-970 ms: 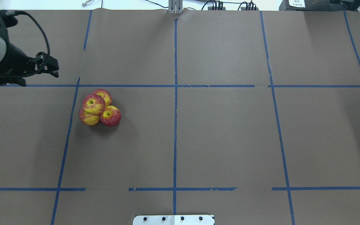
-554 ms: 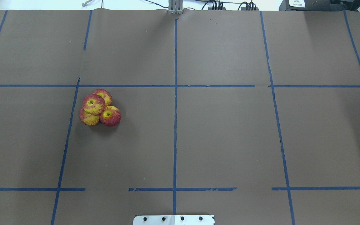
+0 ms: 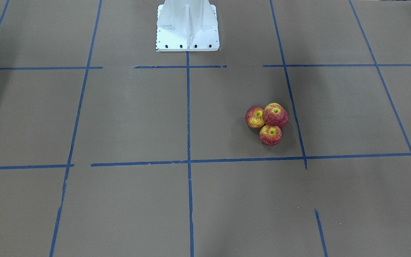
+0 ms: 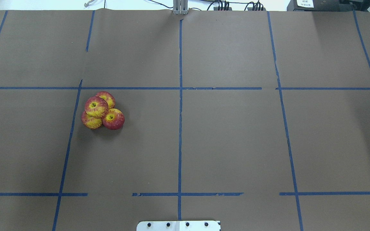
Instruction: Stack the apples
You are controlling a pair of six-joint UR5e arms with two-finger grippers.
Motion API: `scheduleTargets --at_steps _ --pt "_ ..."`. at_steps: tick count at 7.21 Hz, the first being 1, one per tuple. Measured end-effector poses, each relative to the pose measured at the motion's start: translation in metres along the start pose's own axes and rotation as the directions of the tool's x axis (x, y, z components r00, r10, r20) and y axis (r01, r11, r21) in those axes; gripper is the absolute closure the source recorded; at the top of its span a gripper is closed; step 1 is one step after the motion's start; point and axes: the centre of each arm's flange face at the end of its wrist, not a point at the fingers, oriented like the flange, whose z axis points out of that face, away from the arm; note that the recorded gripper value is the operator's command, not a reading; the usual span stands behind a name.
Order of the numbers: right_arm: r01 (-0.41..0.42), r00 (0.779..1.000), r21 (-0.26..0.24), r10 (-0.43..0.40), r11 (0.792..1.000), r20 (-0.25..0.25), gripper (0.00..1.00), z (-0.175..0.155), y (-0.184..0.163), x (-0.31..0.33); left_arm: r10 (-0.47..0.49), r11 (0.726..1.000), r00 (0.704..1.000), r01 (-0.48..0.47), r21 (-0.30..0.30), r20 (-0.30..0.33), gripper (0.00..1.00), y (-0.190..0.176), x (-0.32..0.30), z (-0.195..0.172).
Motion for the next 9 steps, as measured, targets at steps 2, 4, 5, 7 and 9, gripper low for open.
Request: scheduleTargets --at_steps 2,4,5,7,9 --pt "0.000 1.000 0.000 0.000 1.000 0.000 0.00 0.000 0.000 0.000 -0.007 1.000 1.000 0.007 -0.008 -0.016 0.00 0.015 -0.012 0.005" --pt "0.000 1.000 0.000 0.000 1.000 0.000 0.00 0.000 0.000 0.000 -0.019 1.000 0.998 0.018 -0.016 -0.060 0.00 0.020 -0.013 0.012" --pt "0.000 1.000 0.000 0.000 1.000 0.000 0.00 0.000 0.000 0.000 -0.028 0.999 0.996 0.026 -0.019 -0.089 0.00 0.022 -0.013 0.015" --pt "0.000 1.000 0.000 0.000 1.000 0.000 0.00 0.000 0.000 0.000 -0.049 0.999 0.994 0.047 -0.028 -0.101 0.00 0.026 -0.015 0.020" --pt "0.000 1.000 0.000 0.000 1.000 0.000 0.00 0.000 0.000 0.000 -0.129 0.992 0.987 0.126 -0.032 -0.097 0.00 0.027 -0.014 0.019"
